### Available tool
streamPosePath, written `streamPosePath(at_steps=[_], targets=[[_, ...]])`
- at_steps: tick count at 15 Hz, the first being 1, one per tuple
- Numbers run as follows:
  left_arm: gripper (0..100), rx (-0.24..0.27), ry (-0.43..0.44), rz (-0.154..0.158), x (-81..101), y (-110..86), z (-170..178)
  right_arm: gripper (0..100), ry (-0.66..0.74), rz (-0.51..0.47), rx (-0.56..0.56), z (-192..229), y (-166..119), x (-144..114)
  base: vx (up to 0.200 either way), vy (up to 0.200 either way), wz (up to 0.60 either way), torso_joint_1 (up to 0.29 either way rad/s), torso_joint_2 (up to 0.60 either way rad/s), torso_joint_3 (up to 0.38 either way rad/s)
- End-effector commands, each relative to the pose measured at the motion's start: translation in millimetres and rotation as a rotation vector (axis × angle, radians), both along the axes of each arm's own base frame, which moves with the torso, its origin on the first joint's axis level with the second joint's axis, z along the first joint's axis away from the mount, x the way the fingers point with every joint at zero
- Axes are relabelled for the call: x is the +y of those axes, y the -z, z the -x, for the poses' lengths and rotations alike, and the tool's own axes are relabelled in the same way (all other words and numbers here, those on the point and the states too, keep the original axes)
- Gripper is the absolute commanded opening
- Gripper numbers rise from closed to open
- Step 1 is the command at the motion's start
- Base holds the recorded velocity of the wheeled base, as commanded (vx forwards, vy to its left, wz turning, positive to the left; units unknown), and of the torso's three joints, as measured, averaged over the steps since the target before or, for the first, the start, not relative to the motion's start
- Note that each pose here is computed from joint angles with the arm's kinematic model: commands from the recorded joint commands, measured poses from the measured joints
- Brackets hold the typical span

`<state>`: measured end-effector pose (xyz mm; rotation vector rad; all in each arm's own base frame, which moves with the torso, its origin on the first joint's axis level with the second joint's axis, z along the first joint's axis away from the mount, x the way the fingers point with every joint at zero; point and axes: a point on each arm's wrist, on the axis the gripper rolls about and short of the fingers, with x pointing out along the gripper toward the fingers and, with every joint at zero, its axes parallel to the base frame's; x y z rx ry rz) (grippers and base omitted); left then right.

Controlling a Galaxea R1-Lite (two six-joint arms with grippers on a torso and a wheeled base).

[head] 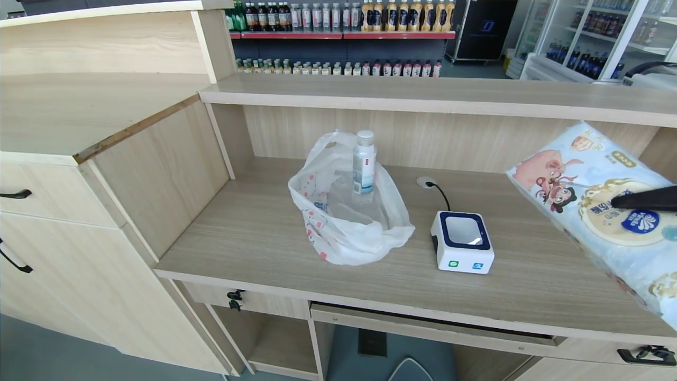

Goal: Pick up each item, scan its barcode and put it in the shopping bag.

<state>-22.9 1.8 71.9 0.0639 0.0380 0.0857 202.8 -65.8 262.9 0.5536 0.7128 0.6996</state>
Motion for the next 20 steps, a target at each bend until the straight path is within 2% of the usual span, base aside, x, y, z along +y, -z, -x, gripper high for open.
streamPosePath(at_steps=[1, 5, 12, 20], targets=[[100, 0.0, -0.001, 0.0, 0.0, 0.0, 0, 0, -0.011, -0.027, 0.057, -12, 16, -7, 0.0, 0.0, 0.0, 0.0, 0.0, 0.0], [100, 0.0, -0.001, 0.0, 0.0, 0.0, 0, 0, -0.033, -0.056, 0.082, -20, 28, -13, 0.0, 0.0, 0.0, 0.0, 0.0, 0.0], [100, 0.0, -0.001, 0.0, 0.0, 0.0, 0, 0, -0.062, -0.042, 0.077, -40, 47, -20, 0.0, 0.0, 0.0, 0.0, 0.0, 0.0], [100, 0.0, -0.001, 0.0, 0.0, 0.0, 0, 0, -0.074, -0.029, 0.055, -50, 53, -21, 0.0, 0.0, 0.0, 0.0, 0.0, 0.0]])
